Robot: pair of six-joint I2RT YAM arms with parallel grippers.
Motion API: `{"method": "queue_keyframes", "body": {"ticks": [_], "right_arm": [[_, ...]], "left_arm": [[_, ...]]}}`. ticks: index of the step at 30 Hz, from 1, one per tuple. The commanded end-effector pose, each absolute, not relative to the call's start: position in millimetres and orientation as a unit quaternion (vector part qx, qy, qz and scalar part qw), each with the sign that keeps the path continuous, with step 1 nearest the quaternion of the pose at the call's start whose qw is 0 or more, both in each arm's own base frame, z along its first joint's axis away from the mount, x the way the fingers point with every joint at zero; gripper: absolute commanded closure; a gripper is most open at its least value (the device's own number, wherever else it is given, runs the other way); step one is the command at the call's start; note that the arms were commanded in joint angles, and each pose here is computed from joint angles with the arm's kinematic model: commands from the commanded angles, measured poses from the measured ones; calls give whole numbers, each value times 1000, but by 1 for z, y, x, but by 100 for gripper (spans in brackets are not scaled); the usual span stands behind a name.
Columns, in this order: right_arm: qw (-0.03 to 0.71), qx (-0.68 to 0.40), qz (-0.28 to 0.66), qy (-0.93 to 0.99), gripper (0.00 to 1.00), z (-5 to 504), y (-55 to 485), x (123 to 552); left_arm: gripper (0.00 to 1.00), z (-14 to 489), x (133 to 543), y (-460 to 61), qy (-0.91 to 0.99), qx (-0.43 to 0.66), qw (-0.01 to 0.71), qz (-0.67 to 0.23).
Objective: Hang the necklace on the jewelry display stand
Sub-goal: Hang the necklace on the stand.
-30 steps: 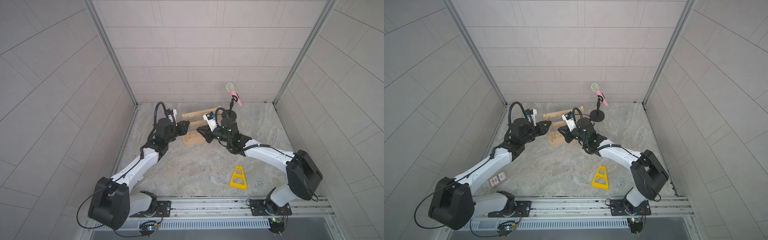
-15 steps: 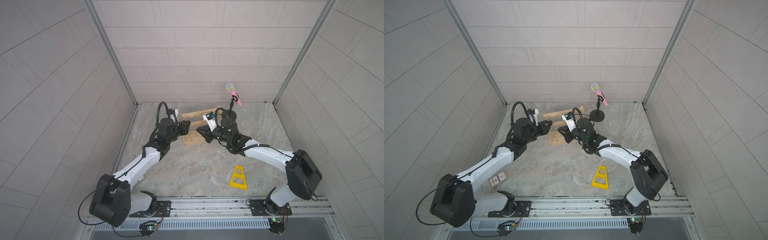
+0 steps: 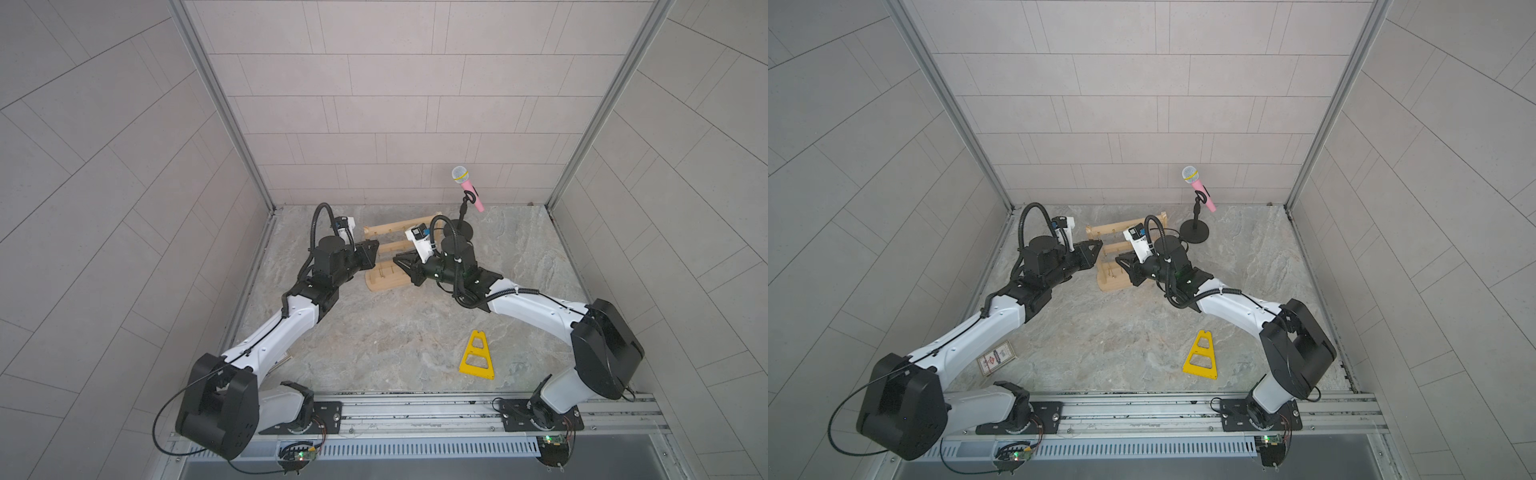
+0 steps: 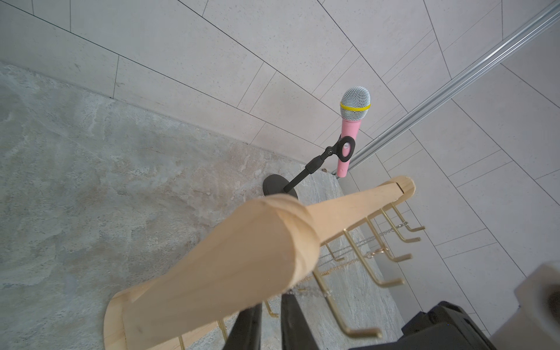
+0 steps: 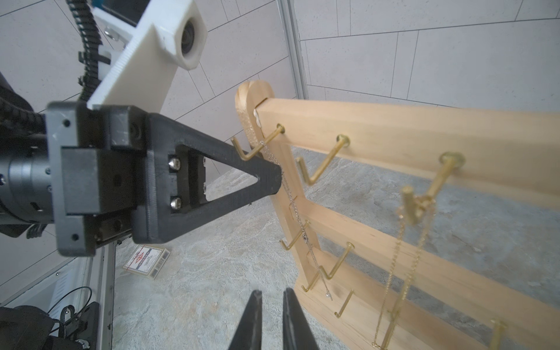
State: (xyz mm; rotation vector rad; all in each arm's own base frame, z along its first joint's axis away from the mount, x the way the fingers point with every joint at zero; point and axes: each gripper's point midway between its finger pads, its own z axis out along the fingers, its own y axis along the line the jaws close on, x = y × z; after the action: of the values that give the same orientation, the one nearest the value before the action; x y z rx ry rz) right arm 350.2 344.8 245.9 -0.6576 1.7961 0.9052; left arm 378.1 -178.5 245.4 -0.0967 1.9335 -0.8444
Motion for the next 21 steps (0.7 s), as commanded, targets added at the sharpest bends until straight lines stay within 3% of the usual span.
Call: {"method": "queue_keyframes", "body": {"ticks": [1, 21], "right_arm": [[494, -272, 376, 736, 83, 245, 348, 352], [495, -270, 375, 736, 83, 245, 347, 352]], "left_arm": [[83, 249, 376, -176, 794, -35, 504, -338], [83, 244, 382, -185, 803, -19, 510, -307]]}}
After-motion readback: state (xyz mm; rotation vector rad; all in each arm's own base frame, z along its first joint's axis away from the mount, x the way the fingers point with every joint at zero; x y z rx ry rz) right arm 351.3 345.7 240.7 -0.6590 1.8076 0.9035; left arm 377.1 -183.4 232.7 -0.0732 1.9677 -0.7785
